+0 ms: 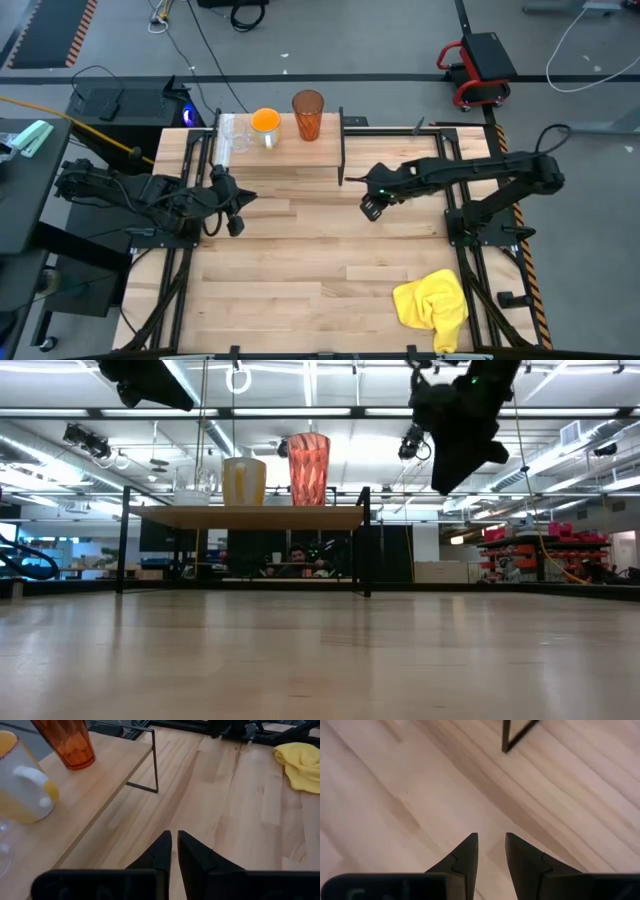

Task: Stack small to large cups/mugs on shelf
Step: Return to Home Position

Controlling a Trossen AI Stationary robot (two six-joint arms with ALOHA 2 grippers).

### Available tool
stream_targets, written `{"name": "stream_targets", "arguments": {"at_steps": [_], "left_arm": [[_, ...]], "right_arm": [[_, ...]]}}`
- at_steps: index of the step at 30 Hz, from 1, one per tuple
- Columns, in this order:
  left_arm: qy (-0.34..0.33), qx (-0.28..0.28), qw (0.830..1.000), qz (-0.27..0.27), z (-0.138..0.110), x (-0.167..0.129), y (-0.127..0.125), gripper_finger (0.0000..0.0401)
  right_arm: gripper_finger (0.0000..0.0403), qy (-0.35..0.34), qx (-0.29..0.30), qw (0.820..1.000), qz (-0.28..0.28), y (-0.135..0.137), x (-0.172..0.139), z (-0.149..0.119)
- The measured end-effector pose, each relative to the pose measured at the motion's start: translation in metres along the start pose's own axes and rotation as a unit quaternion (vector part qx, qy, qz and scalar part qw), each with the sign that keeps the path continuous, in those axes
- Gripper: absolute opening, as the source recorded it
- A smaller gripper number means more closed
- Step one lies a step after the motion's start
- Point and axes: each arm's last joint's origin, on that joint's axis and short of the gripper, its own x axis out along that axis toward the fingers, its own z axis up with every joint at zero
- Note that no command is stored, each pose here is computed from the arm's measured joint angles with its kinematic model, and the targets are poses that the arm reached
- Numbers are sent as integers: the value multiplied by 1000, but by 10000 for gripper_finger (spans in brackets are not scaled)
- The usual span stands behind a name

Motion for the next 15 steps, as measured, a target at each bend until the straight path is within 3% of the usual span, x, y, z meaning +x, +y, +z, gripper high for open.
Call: {"name": "stream_targets", "arguments": {"at_steps": [7, 15], "left_arm": [[2, 1, 1000, 1, 0, 0, 0, 45], [2, 1, 1000, 0, 0, 0, 0, 40]], "right_arm": [[106, 49, -4, 999, -18, 4, 23, 0], [106, 54, -5, 998, -20, 5, 25, -1]]}}
